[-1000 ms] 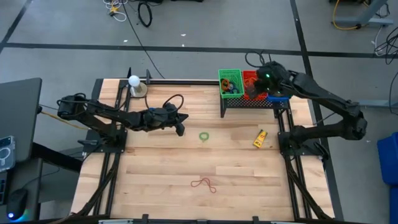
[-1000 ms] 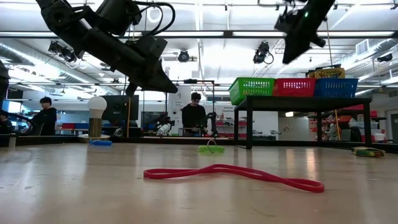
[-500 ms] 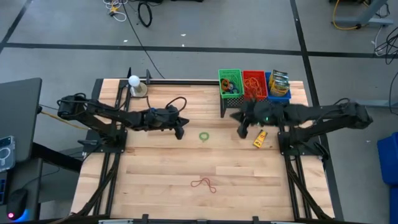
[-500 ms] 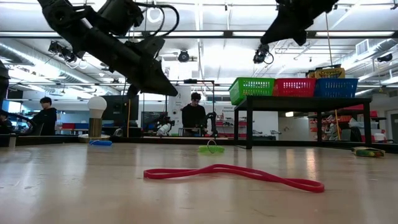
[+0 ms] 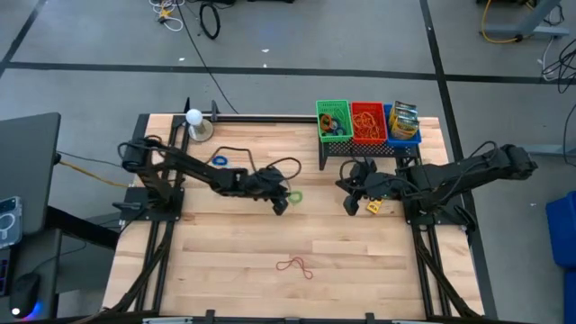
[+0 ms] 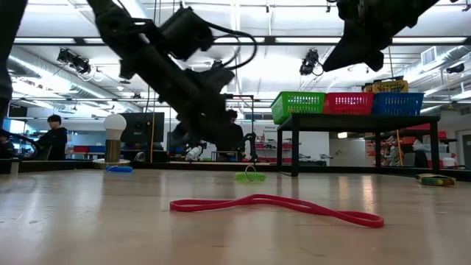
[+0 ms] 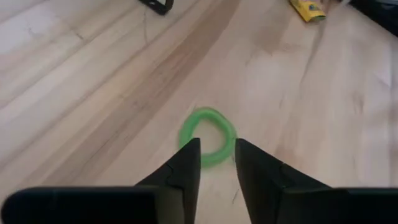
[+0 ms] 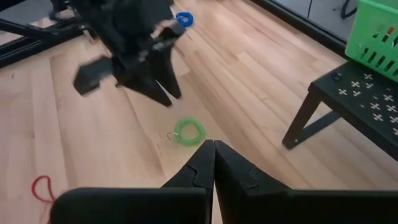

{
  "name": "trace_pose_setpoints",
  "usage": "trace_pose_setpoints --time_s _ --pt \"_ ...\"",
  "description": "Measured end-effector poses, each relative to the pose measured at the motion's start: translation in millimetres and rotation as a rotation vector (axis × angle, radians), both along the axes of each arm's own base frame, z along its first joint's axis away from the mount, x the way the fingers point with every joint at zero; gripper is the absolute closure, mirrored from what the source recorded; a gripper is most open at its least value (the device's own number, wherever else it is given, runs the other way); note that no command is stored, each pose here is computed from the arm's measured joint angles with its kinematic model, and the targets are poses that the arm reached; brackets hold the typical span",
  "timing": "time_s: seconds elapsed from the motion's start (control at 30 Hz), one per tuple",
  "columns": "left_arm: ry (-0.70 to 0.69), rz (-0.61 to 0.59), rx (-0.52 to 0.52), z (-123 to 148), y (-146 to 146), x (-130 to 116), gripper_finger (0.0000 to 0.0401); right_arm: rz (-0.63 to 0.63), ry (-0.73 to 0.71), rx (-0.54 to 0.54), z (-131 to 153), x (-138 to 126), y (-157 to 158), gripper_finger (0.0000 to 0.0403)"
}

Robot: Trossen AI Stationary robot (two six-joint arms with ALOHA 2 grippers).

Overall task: Pick & Place Office Desk Supplies
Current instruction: Put the green spring keychain into the green bin

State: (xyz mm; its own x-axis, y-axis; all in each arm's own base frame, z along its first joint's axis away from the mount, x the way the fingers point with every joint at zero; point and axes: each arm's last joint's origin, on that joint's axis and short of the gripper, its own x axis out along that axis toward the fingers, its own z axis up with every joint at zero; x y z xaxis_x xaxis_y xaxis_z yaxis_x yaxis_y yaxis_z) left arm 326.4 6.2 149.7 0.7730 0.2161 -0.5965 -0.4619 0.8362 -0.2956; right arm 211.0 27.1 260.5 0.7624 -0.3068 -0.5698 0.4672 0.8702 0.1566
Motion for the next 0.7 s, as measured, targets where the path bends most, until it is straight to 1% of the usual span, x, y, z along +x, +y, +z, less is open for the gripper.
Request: trace_pose_setpoints --time_s 0.17,0.3,0.4,0.57,0.63,0.7 --pt "0.058 0.049 0.050 -8 2 22 0.0272 0.007 -0.007 -0.008 1 1 0 0.0392" --pt "0.114 0.027 0.085 -12 3 33 0.0268 0.015 -0.005 -0.020 1 1 0 0.0392" --pt "0.141 0.013 0.079 -21 2 38 0.0267 0.023 -0.003 -0.030 1 1 0 0.0392" --pt "0.172 0.035 0.099 -33 3 45 0.0269 0.023 -0.003 -0.031 1 1 0 0.0392" --pt "0.187 0.040 0.106 -36 4 46 0.0277 0.026 -0.002 -0.033 1 1 0 0.0392" --pt "0.191 0.031 0.110 -37 3 47 0.0294 0.032 -0.002 -0.041 1 1 0 0.0392"
